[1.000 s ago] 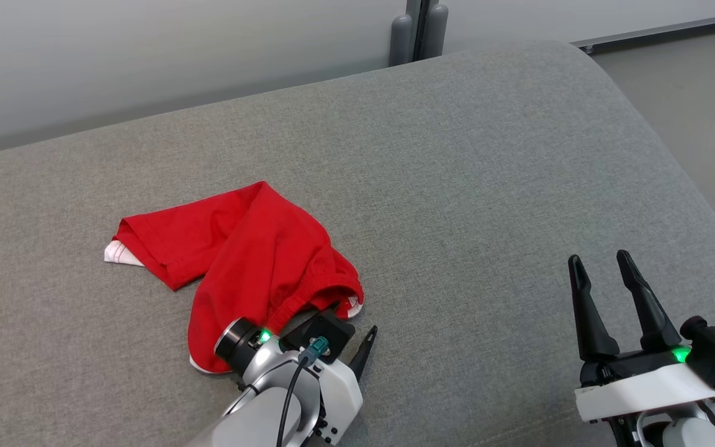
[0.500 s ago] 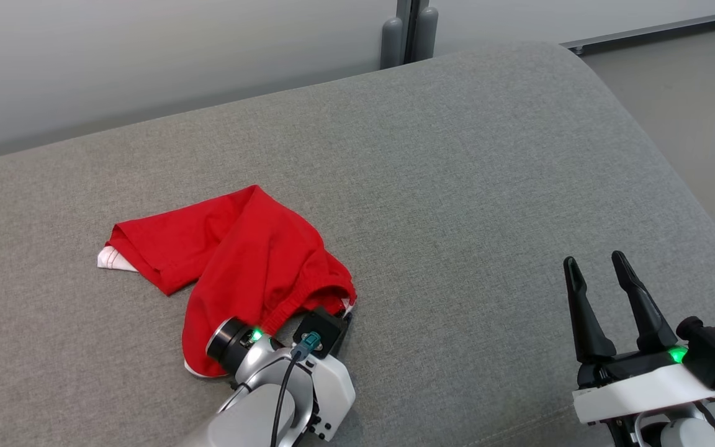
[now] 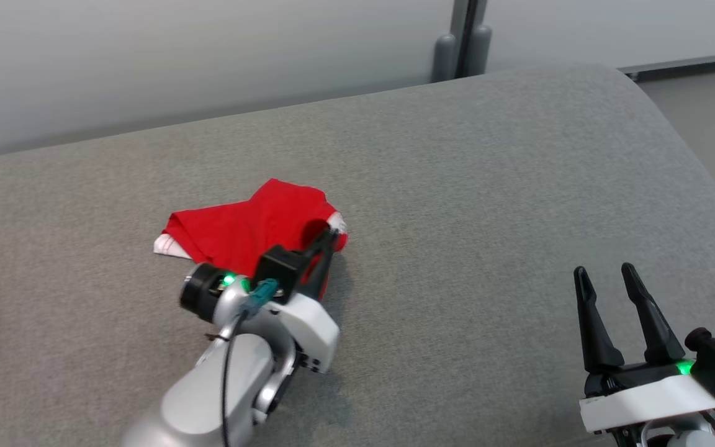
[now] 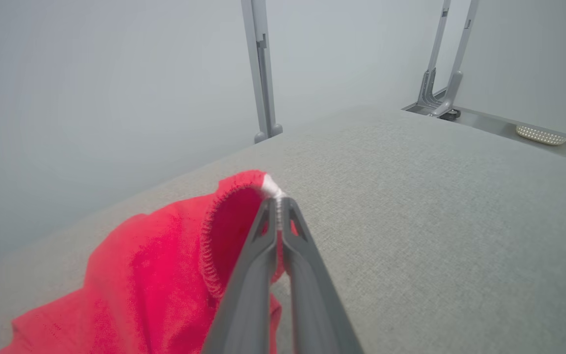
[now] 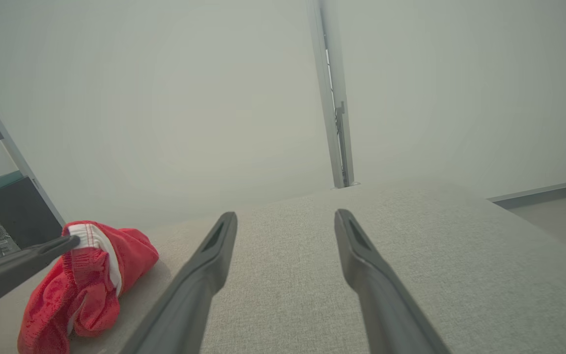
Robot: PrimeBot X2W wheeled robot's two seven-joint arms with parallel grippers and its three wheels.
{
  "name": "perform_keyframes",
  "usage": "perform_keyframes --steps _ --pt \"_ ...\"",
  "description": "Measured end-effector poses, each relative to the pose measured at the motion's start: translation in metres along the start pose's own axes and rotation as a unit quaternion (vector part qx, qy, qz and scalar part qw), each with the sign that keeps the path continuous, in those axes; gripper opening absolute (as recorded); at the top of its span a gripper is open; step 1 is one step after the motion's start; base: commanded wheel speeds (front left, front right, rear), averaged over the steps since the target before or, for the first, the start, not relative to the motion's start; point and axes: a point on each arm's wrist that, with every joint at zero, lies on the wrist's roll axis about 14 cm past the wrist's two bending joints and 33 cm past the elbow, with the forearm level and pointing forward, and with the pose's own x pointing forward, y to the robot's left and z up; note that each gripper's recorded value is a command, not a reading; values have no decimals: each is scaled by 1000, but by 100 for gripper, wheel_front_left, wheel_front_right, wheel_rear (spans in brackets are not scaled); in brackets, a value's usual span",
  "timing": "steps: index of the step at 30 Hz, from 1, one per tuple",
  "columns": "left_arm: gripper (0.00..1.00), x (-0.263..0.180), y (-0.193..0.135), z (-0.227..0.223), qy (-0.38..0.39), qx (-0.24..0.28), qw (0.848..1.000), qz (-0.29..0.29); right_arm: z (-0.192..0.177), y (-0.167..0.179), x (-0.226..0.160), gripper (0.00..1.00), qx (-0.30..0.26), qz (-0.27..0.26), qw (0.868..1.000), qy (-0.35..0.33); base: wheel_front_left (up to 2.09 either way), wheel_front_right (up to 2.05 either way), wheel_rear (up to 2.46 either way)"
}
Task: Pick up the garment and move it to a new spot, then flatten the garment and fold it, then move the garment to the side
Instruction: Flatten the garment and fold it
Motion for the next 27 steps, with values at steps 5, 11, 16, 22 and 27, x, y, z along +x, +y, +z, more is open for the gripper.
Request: perform_keyframes --steps 5,11,16,22,27 --pt "0 -54 87 16 -42 23 991 121 -17 24 6 100 13 36 999 22 0 0 0" --pt "0 -137 140 15 -54 24 970 236 -23 61 21 100 25 92 995 26 0 0 0" --pt "0 -195 161 19 -65 26 946 316 -31 94 26 100 36 139 989 37 0 0 0" --pt "0 -248 171 8 -47 22 923 382 -64 137 14 100 67 198 973 95 0 0 0" --pt "0 -265 169 2 -39 5 915 402 -96 176 9 100 77 258 950 156 0 0 0"
